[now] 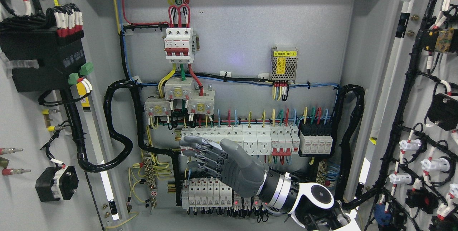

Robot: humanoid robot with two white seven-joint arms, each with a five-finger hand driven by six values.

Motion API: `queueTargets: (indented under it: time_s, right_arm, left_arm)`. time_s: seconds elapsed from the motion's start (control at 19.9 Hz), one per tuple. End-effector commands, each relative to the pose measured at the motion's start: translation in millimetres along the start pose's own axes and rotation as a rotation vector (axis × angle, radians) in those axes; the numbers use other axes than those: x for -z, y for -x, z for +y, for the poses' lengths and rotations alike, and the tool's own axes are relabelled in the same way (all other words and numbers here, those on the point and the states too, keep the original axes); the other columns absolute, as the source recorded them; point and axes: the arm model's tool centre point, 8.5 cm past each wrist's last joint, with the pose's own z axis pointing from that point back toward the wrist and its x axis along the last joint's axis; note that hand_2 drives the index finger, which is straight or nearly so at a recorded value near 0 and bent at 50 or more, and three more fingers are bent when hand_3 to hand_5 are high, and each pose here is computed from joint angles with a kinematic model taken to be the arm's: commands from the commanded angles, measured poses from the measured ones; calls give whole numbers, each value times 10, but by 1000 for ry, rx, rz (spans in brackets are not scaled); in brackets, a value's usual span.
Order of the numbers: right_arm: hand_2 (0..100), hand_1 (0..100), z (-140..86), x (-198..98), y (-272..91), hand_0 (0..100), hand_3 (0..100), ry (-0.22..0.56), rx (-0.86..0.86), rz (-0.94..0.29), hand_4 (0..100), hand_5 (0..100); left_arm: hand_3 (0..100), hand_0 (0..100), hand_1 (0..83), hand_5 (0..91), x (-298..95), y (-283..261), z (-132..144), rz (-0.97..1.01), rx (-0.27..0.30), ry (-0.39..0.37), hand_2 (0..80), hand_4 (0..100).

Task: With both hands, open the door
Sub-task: 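Lower the right hand away from the opened door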

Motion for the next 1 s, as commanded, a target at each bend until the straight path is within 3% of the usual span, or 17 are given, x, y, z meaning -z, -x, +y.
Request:
queueTargets:
  time_s: [0.0,0.6,0.95]
  right_arm:
    - [0,72,637,263,330,216,0,-170,20,59,0,0]
    - [0,84,1377,765,509,214,0,-336,97,27,0,0]
    - [0,86,1564,876,559,214,0,-386,105,35,0,0]
  left_arm:
    - [0,0,0,0,1,0,-9,-1,-1,1,0,0]
    - [0,0,0,0,1,0,-9,-1,-1,1,0,0]
    - [0,0,0,0,1,0,-9,-1,-1,1,0,0]
